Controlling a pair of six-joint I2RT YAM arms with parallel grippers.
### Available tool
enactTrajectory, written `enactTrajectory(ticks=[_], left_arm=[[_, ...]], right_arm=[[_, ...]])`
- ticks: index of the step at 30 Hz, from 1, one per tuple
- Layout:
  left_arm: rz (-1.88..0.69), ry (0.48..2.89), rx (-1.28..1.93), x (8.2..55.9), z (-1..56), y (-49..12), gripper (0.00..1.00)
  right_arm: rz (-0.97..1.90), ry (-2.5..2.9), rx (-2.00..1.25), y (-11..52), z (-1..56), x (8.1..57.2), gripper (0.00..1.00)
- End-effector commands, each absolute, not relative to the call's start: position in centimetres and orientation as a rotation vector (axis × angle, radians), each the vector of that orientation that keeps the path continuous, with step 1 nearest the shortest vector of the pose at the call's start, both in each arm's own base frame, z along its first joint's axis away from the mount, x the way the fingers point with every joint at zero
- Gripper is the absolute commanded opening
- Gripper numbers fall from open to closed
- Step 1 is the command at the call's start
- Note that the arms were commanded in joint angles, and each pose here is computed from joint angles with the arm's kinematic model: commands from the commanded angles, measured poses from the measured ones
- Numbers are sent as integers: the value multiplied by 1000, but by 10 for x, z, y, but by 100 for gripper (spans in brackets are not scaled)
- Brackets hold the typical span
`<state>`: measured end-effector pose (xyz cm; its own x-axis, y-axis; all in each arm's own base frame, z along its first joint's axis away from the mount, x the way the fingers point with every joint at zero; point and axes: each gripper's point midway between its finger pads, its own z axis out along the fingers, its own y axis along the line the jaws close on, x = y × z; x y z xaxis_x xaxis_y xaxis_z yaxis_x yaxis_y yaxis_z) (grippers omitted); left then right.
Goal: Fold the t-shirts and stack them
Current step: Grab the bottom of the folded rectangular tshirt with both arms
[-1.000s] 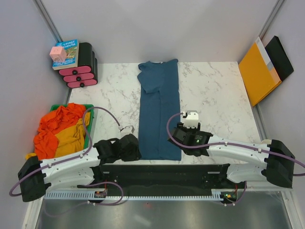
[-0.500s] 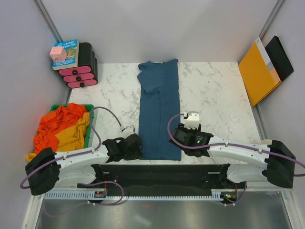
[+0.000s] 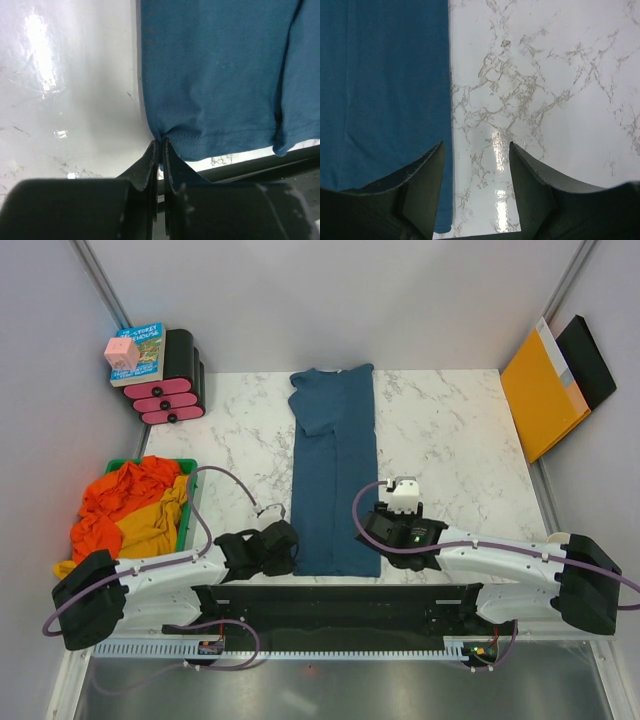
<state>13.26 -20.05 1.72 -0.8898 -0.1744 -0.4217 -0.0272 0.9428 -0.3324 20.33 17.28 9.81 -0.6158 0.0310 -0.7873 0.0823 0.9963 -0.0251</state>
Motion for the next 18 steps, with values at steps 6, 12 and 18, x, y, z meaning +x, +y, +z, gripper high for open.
enactTrajectory(ticks=[6,12,18], left_arm=[[-476,2640,-196,125,19,-193,2],[-474,2642,-176,124,21,-192,2],[-454,2642,-145,127,22,-194,2]], right_arm=[[110,2345,135,188,65,183,62],[192,2390,172,199,46,168,53],[250,2399,160,216,45,152,48]])
